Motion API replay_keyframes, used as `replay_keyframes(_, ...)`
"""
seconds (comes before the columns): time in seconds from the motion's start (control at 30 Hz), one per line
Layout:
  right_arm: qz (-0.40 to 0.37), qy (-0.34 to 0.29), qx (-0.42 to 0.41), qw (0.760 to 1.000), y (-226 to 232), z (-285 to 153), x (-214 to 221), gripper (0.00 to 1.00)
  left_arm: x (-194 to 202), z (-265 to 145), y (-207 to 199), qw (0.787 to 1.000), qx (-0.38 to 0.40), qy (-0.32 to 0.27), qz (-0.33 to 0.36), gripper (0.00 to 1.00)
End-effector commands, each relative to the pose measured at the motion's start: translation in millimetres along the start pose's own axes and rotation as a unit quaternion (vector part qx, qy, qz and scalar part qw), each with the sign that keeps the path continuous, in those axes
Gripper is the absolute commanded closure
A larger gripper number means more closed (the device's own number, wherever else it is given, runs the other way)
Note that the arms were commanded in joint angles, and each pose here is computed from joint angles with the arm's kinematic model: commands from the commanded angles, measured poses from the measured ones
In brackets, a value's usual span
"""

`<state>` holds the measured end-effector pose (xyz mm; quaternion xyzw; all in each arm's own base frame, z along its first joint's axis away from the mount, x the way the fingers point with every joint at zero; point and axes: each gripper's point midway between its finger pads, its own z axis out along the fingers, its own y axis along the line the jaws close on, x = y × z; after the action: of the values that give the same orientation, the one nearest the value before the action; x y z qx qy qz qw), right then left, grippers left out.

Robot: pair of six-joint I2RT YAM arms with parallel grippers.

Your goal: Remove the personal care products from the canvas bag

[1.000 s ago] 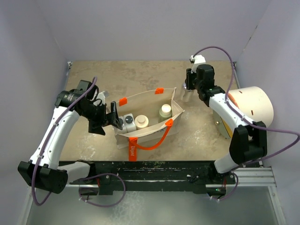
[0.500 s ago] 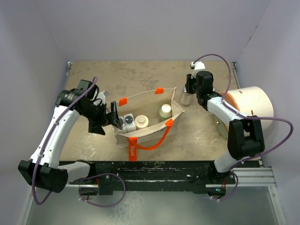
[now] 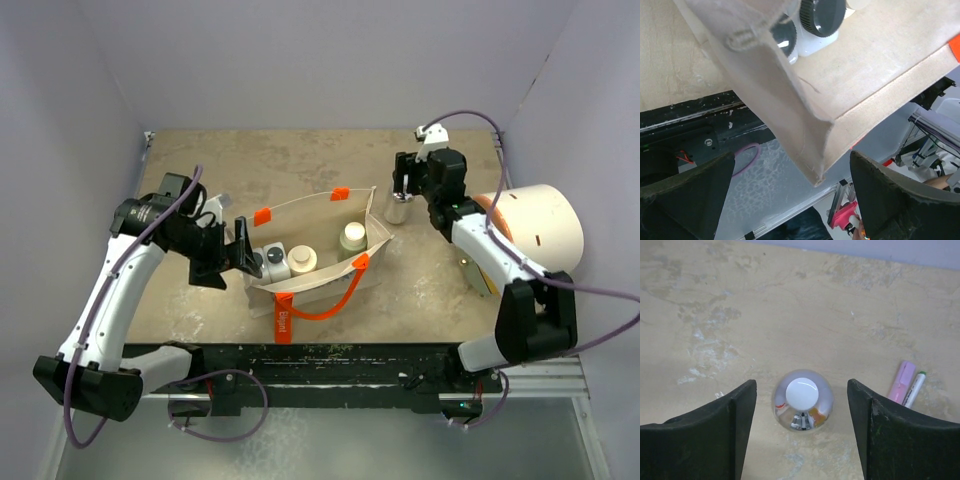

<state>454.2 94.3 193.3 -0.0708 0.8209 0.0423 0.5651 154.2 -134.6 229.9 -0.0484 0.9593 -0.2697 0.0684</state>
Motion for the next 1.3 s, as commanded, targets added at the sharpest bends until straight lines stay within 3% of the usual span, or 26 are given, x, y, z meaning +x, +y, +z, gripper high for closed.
replay_keyframes(0.0, 0.024, -0.059, 0.012, 0.998, -6, -42, -56, 0.25, 8, -5, -14, 0.999, 0.045, 0.001, 0.013, 0.01)
replay_keyframes(0.23, 0.051, -0.038, -0.044, 0.997, 17, -106, -59, 0.25, 25, 2, -15, 0.996, 0.080, 0.015, 0.019, 0.01)
replay_keyframes(0.53, 0.079, 0.031, -0.188, 0.979, 116, -193, -74, 0.25, 28, 10, -20, 0.993, 0.116, 0.009, 0.025, 0.01)
replay_keyframes(0.73, 0.041, 0.115, -0.232, 0.965, 173, -205, -50, 0.27, 26, 11, -21, 0.992, 0.123, 0.012, 0.032, 0.01)
replay_keyframes(1.0, 0.005, 0.220, -0.196, 0.956, 206, -178, -9, 0.28, 26, 12, -24, 0.991, 0.132, 0.017, 0.029, 0.01)
replay_keyframes(1.2, 0.009, 0.286, -0.054, 0.957, 176, -158, 20, 0.25, 26, 13, -27, 0.990, 0.138, 0.019, 0.027, 0.01)
replay_keyframes(1.27, 0.008, 0.282, -0.032, 0.959, 168, -156, 20, 0.23, 27, 13, -27, 0.990, 0.137, 0.020, 0.028, 0.01)
